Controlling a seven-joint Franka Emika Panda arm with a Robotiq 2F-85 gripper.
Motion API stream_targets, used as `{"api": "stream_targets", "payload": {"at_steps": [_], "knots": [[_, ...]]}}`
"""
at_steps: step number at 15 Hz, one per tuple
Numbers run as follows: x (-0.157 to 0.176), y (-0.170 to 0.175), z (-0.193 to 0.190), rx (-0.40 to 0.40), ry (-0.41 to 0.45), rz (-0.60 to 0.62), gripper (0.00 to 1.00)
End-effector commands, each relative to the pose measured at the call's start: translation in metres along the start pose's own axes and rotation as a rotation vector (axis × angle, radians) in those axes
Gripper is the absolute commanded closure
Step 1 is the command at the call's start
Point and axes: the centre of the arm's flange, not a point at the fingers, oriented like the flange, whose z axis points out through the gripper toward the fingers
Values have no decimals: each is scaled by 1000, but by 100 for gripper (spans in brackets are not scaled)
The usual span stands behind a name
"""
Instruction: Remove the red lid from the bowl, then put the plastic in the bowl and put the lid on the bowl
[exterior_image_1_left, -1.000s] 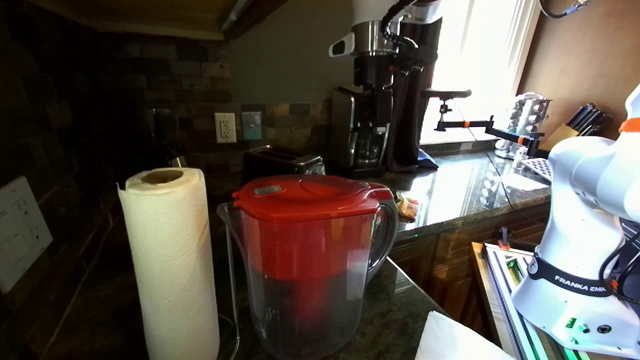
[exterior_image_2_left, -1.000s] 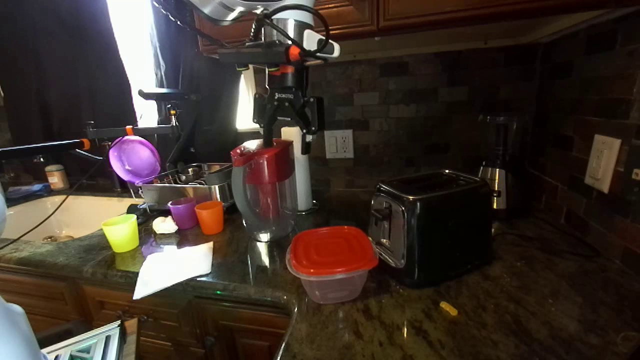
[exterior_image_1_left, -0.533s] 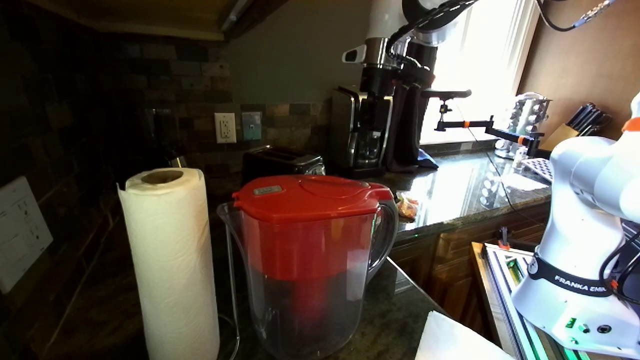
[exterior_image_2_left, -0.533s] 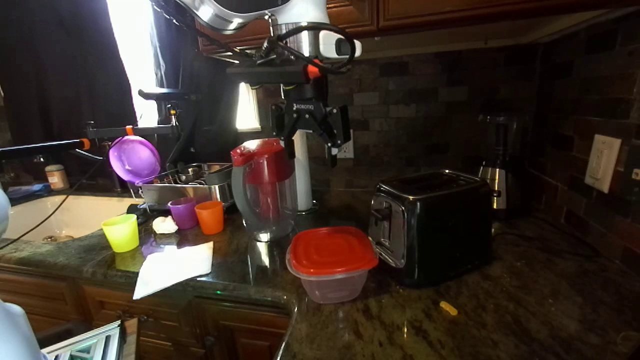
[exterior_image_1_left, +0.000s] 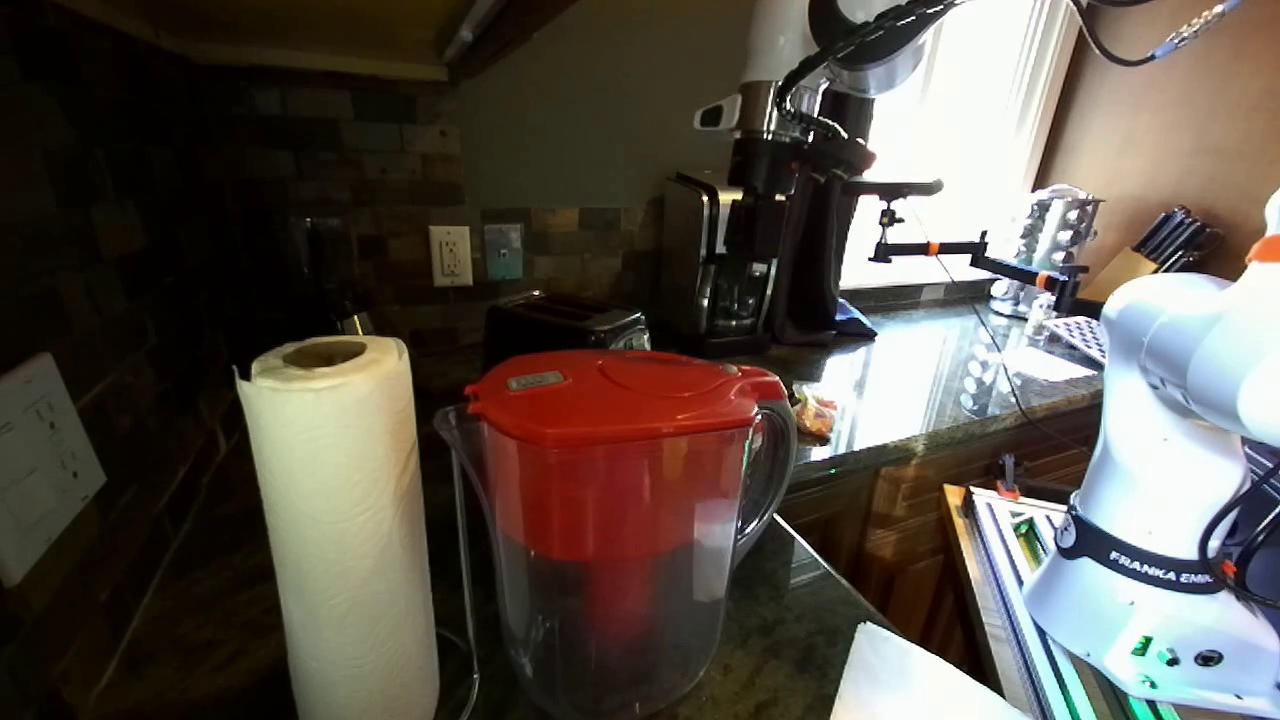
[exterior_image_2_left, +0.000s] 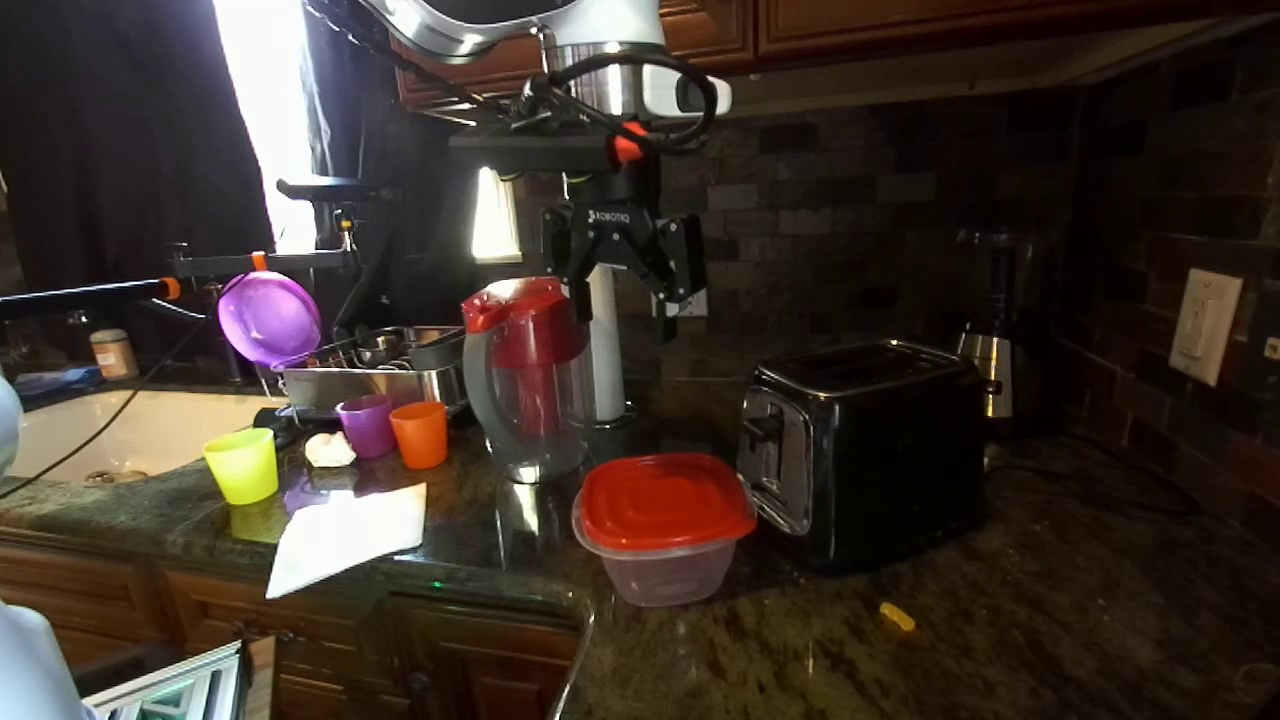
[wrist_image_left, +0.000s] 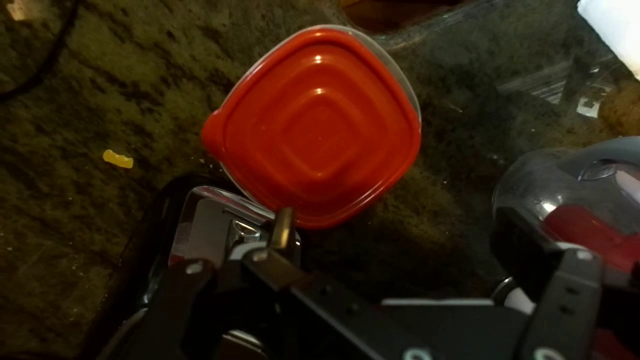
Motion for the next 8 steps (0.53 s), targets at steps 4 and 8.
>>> {"api": "stream_targets", "payload": {"at_steps": [4,8], "knots": [[-21,41,37,8,-52,81,0],[-31,68,59,8,-42,116,0]]}}
